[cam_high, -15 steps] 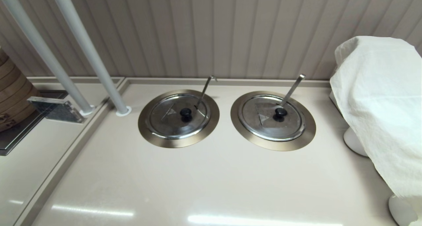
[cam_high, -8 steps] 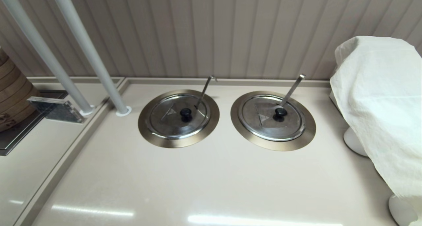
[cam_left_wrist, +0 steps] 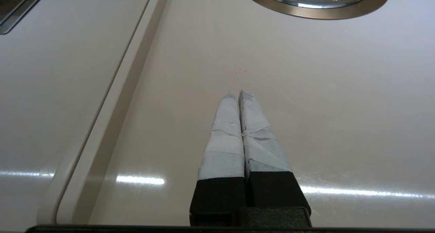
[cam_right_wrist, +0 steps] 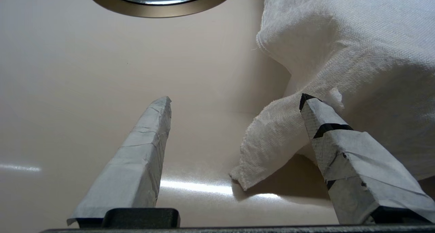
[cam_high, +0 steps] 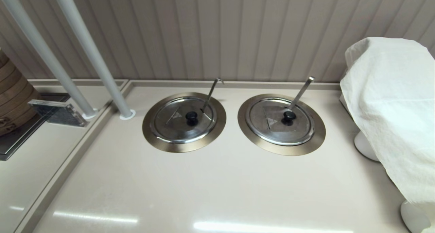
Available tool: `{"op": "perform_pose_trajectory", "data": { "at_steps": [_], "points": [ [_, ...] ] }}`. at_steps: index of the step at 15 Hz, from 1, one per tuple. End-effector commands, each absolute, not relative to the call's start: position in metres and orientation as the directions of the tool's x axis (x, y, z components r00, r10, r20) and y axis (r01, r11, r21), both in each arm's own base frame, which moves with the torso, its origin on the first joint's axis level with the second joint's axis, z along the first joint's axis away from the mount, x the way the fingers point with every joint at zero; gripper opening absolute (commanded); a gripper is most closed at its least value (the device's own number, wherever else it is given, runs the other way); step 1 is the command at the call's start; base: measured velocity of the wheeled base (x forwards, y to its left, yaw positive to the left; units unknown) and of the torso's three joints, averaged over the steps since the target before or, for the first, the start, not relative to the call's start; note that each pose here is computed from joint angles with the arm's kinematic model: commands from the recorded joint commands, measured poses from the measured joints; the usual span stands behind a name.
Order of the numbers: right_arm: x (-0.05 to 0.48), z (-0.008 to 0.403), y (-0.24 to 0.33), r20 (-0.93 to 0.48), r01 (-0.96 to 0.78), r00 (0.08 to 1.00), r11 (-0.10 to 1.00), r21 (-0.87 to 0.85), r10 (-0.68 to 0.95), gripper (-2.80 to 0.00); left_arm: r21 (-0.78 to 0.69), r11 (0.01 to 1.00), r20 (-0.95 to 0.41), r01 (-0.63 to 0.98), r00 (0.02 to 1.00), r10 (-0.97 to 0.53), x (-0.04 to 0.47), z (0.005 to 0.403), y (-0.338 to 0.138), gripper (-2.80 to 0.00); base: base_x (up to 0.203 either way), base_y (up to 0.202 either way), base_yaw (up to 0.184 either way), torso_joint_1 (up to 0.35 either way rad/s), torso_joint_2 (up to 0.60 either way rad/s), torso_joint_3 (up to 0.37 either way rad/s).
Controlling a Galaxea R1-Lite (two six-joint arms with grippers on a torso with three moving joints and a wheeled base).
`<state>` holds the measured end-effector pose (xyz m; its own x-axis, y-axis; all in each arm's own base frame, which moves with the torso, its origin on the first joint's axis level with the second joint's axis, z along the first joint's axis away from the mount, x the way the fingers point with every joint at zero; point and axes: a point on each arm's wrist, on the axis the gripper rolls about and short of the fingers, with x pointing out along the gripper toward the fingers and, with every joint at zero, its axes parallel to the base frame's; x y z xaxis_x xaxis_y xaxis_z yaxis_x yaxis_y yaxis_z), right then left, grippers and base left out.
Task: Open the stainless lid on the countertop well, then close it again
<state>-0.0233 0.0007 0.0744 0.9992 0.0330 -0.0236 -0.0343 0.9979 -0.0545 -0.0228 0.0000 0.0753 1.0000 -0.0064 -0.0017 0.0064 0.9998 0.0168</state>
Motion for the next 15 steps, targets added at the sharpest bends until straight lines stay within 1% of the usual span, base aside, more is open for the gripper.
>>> {"op": "perform_pose_trajectory", "data": {
  "at_steps": [1, 15],
  "points": [
    [-0.0233, 0.0747, 0.0008, -0.023, -0.035, 0.999, 0.998, -0.054, 0.034, 0.00, 0.017, 1.000, -0.005, 0.006, 1.000, -0.006, -0.0226, 0.0749, 0.0000, -2.80, 0.000, 0.000, 0.000, 0.000, 0.00, 0.000],
    [-0.0232, 0.0745, 0.0008, -0.021, -0.035, 0.999, 0.998, -0.051, 0.034, 0.00, 0.017, 1.000, -0.005, 0.006, 1.000, -0.006, -0.0226, 0.0749, 0.0000, -2.80, 0.000, 0.000, 0.000, 0.000, 0.00, 0.000]
  ]
}}
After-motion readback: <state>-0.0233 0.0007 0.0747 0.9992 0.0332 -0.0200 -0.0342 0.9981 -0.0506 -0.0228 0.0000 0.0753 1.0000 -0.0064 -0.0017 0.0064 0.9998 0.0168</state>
